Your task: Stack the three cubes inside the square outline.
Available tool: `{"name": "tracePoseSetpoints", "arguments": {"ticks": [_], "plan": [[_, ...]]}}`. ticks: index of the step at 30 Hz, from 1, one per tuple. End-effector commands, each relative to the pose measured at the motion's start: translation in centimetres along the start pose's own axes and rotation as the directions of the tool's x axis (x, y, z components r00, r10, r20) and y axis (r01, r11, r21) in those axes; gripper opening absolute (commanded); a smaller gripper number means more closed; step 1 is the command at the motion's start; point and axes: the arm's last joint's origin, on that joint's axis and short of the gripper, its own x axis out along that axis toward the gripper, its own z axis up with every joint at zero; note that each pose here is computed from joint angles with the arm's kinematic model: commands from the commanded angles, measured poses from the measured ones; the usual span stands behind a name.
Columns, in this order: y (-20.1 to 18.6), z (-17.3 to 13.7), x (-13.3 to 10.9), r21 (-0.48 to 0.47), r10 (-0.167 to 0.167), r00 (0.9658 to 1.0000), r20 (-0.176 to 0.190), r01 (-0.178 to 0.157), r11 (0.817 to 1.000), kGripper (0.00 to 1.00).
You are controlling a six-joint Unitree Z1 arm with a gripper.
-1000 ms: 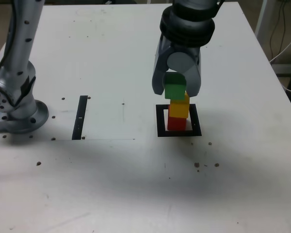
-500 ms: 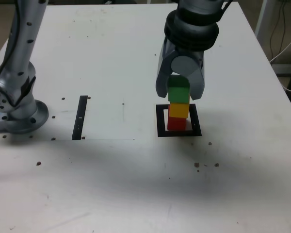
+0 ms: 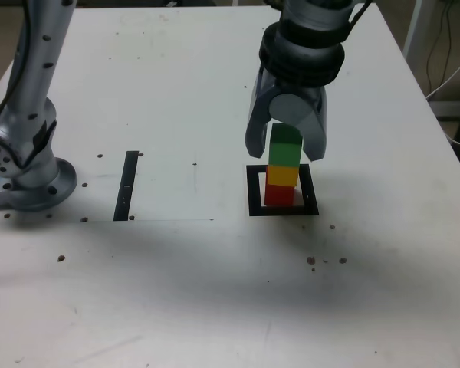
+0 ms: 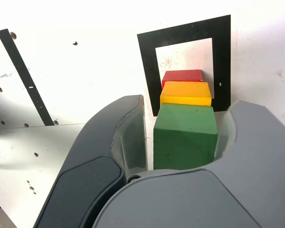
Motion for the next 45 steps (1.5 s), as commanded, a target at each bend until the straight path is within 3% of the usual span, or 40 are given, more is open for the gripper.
{"name": "tracePoseSetpoints", "arguments": {"ticks": [1,9,16,25,38,45], "plan": [[0.0,0.0,0.1,0.001,0.0,1.0,-0.002,0.0,1.0,0.95],[0.3,-0.8,-0.8,-0.003,0.029,0.9993,0.025,-0.029,1.0,0.98],[0.7,-2.8,-2.7,-0.012,0.068,0.995,0.073,-0.068,0.998,1.0],[1.0,-4.9,-4.1,-0.016,0.074,0.9927,0.095,-0.073,0.997,1.0],[2.1,-9.5,-2.9,-0.048,0.061,0.9972,0.043,-0.059,0.997,1.0],[2.3,-12.5,-1.1,-0.061,0.047,0.9988,0.011,-0.046,0.997,1.0]]}}
